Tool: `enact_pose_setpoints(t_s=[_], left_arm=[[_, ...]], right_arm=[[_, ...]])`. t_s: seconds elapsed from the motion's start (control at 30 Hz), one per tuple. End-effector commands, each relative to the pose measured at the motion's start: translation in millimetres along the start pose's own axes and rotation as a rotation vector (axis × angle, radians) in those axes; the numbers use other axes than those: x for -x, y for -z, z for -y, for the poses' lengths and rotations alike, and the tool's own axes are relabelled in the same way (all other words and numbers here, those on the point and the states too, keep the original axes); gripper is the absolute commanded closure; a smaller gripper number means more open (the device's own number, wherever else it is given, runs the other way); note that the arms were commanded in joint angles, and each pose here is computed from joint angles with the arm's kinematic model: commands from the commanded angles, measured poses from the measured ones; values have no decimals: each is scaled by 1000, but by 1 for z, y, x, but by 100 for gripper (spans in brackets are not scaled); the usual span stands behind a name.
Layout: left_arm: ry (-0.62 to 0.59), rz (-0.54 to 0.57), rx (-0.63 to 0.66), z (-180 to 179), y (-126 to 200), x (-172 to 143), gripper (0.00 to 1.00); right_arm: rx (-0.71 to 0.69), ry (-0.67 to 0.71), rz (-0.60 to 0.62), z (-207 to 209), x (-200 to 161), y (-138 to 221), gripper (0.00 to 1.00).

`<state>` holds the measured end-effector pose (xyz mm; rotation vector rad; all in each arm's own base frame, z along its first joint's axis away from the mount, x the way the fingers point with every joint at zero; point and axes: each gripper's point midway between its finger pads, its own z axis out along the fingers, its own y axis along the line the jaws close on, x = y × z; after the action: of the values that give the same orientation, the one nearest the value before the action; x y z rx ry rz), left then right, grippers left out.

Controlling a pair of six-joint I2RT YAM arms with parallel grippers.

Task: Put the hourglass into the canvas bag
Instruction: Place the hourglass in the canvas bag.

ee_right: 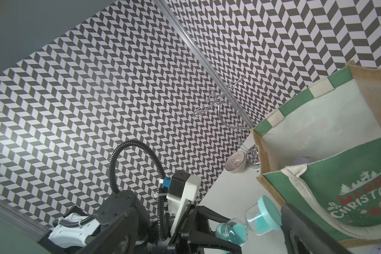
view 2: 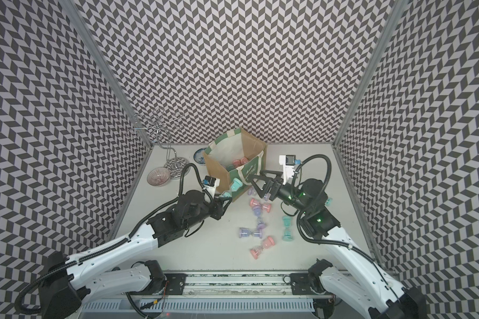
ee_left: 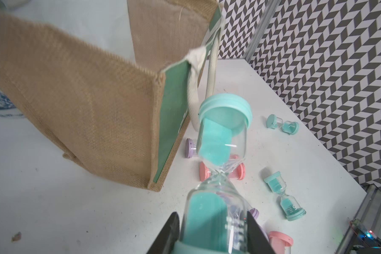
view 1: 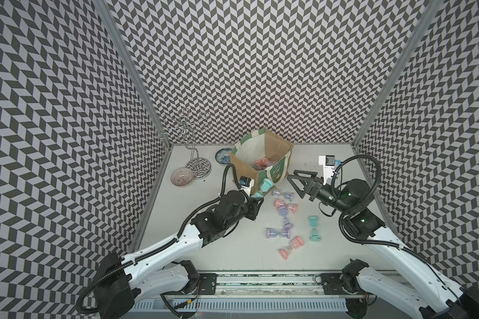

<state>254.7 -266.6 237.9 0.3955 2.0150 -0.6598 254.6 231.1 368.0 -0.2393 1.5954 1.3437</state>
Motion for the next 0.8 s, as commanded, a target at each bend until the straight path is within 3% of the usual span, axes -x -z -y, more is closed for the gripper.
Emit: enact_pose_setpoints(t_s=[0.0, 0.2, 0.33, 0.6, 0.77], left_arm=[[-36, 30, -4, 10, 13, 34, 82], [-72, 106, 103, 5, 10, 97, 83], [-87, 124, 168, -5, -8, 129, 82], [-93, 114, 270, -57, -62, 158, 82], [-84, 73, 299, -93, -102, 164, 82]], right_arm=[[112, 47, 54, -28, 17, -1, 1], [110, 63, 55, -37, 38, -16, 1], [117, 72, 78, -40, 45, -17, 1], [72, 90, 78, -34, 55, -27, 1], [20, 87, 140, -19, 63, -20, 1]])
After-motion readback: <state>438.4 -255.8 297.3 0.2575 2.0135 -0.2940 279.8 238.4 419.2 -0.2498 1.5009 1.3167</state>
